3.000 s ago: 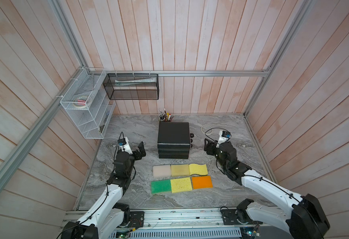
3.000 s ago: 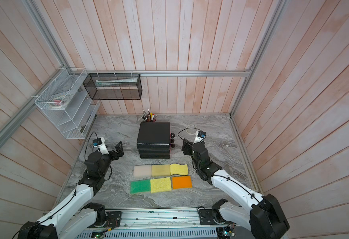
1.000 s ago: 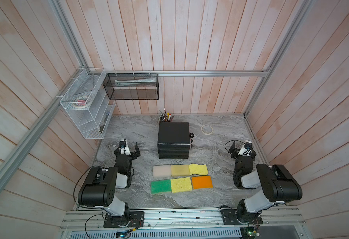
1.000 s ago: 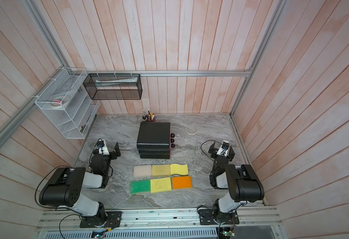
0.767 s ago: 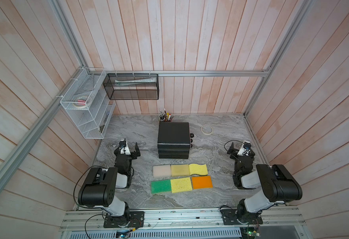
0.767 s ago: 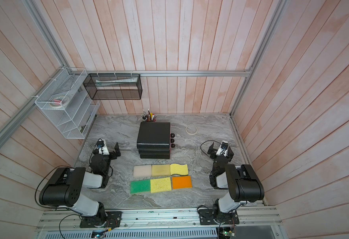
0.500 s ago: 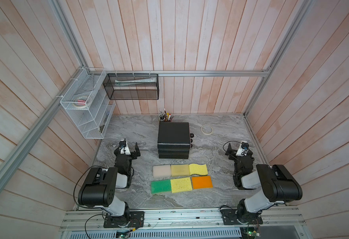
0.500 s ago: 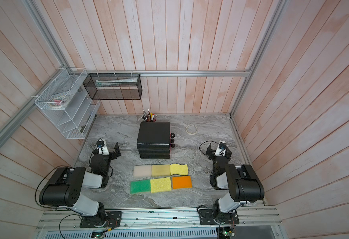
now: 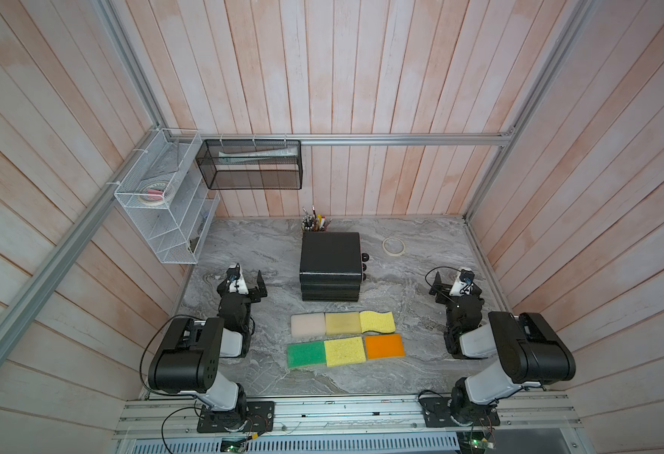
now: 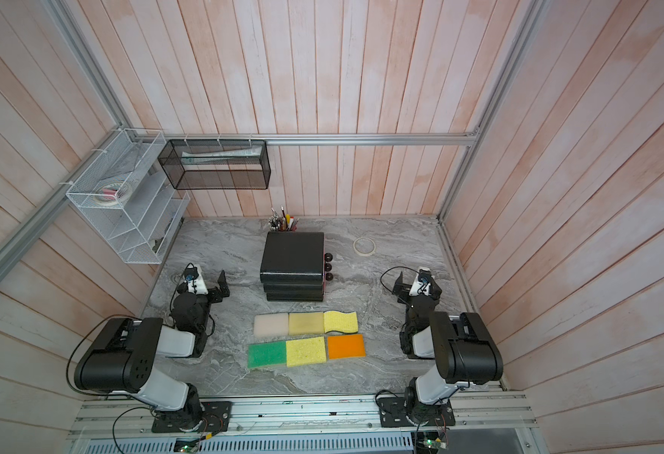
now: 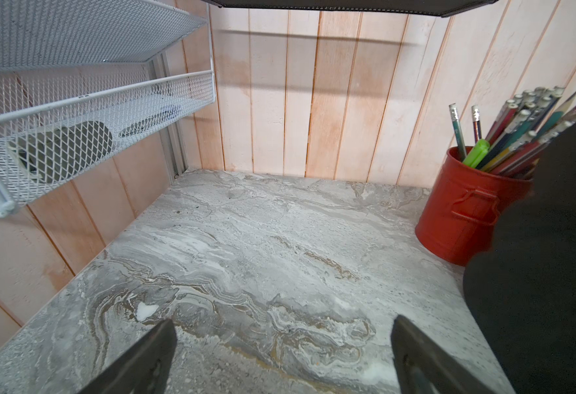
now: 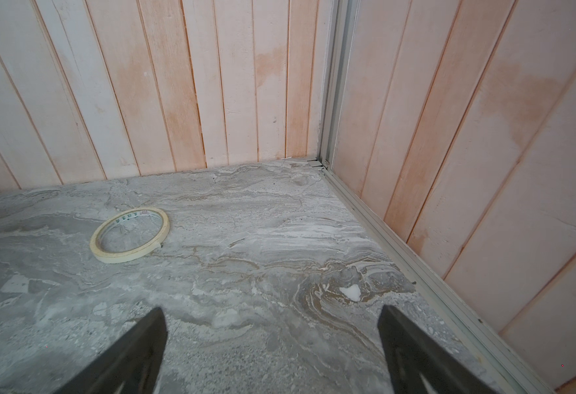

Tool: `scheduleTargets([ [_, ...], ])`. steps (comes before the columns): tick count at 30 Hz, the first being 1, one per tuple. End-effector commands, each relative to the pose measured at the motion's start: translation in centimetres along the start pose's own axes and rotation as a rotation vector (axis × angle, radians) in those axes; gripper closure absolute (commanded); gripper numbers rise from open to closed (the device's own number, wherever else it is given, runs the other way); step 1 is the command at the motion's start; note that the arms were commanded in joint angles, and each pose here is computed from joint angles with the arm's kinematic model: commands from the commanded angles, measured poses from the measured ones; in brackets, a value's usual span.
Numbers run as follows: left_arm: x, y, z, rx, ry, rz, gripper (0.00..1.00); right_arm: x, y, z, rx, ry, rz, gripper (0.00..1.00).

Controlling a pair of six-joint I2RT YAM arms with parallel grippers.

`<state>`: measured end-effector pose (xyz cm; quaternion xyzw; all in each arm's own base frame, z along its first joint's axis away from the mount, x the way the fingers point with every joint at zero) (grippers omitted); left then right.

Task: Take the sponge out of the drawer
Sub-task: Reset both arms

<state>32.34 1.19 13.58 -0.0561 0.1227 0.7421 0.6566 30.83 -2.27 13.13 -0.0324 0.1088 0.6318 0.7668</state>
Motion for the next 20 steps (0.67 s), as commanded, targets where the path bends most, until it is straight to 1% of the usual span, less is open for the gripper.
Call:
scheduleTargets([
  [1,-0.01,-0.22,0.27,-0.006,-0.003,0.000,0.00,-0.07,-0.23,0.53,-0.015,-0.016,0.004,0.02],
  [20,-0.05,-0.25,0.21,-0.002,-0.002,-0.003,0.00,-0.05,-0.23,0.53,-0.015,-0.016,0.005,0.02],
])
Point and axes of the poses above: each gripper's point midway between its finger pads, its own y axis back along the fingers, its own x axis along the line the jaws close on, z = x × y, the point moved 6 cm from there along y, back along the fingers, and after that the axes turned 13 degrees about y, right-handed, at the moved point
